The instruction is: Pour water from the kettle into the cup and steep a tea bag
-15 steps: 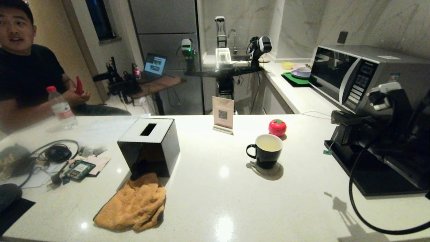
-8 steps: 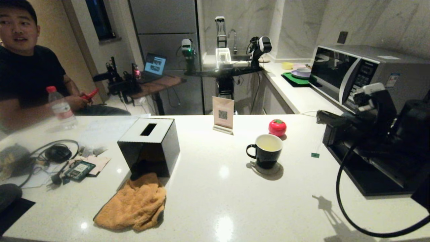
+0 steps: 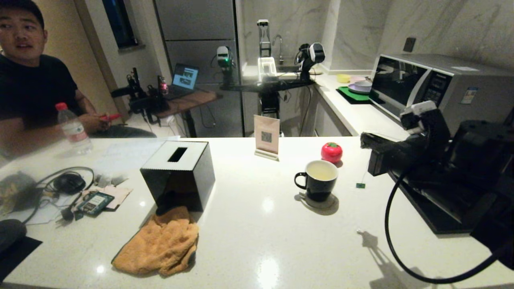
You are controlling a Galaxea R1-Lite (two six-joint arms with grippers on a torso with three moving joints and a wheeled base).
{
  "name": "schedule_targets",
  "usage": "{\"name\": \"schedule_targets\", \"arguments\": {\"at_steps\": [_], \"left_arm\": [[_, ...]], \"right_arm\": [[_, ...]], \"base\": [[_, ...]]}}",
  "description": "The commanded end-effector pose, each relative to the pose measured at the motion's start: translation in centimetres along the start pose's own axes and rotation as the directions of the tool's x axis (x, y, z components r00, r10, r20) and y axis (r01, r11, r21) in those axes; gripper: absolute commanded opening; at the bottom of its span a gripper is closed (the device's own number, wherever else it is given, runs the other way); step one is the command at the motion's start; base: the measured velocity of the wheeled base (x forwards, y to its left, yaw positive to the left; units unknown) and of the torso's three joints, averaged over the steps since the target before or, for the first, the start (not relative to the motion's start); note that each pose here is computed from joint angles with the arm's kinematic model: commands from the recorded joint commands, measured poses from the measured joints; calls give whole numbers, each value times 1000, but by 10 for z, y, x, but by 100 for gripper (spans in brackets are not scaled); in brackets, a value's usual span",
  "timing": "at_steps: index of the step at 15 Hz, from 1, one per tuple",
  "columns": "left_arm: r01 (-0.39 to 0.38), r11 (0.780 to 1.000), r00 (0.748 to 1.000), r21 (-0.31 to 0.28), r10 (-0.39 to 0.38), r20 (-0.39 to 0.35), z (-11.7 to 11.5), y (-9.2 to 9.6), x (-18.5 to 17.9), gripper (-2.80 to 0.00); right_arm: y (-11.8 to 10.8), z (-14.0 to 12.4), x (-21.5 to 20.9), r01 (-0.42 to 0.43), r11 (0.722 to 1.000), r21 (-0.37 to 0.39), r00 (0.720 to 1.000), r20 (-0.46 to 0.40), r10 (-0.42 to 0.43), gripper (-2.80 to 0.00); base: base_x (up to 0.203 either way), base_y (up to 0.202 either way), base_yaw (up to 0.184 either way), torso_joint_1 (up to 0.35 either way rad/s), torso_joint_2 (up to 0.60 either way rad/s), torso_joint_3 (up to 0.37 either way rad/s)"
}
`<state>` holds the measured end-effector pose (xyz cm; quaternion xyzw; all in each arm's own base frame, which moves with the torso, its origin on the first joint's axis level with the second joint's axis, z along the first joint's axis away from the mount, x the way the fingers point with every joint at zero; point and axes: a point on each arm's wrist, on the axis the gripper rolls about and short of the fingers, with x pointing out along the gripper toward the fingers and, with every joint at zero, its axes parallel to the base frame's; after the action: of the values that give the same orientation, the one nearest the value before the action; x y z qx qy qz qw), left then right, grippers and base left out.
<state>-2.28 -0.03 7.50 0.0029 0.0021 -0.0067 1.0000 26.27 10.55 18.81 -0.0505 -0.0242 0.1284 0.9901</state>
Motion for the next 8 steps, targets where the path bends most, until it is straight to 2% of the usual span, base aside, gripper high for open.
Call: {"name": "schedule_targets", "arguments": {"at_steps": [1, 8], "left_arm": [[0, 1000, 1000, 0, 0, -1, 0, 0, 0, -280], [0, 1000, 1000, 0, 0, -2, 0, 0, 0, -280]], "right_arm": [[1, -1, 2, -2, 1000, -2, 1000, 2, 2, -280], [3, 0, 3, -7, 1000, -3, 1000, 5, 7, -280]], "base": [[0, 0, 0, 0, 0, 0], [0, 0, 0, 0, 0, 0]]}}
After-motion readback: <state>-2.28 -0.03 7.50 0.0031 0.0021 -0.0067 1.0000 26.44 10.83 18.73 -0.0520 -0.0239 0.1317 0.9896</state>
